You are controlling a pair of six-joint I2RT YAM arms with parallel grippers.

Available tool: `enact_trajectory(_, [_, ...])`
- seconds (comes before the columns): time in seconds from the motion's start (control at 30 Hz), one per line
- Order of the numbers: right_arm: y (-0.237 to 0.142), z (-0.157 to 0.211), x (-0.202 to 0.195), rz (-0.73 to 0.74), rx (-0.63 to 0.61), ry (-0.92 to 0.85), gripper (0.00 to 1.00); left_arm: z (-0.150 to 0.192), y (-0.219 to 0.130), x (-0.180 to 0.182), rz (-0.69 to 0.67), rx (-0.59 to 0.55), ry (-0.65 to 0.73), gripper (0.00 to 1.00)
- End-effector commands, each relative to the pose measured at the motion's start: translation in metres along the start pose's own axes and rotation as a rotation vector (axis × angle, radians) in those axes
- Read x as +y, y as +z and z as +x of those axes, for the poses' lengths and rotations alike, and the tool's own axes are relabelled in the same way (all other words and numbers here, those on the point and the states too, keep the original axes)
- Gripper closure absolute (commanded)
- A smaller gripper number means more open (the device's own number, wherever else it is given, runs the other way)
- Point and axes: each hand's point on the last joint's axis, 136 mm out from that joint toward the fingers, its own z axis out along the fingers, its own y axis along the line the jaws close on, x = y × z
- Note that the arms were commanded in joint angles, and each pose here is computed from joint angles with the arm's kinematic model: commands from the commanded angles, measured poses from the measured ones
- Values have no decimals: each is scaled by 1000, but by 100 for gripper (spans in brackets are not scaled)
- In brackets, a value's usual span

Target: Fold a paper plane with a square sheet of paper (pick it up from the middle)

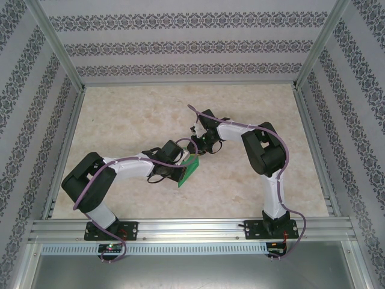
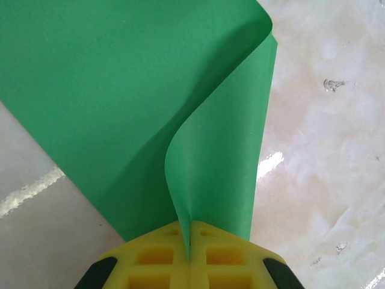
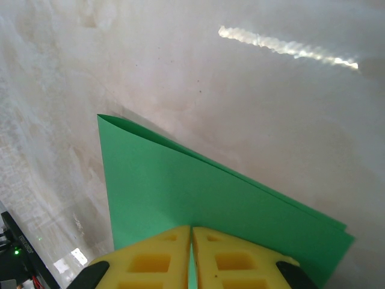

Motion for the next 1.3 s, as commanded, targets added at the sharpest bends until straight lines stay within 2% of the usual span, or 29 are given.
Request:
enact_trajectory(0.0, [7,7,-25,67,11,42,89,-7,-1,7,-28,-26,-5,100])
enact_trajectory(0.7, [8,9,-33,76,14,63,90,-19,-12,1,-21,-47,35,99])
enact_trajectory(1.27, [3,8,-33,83,13,60,90,-1,2,1,17,-12,-27,99])
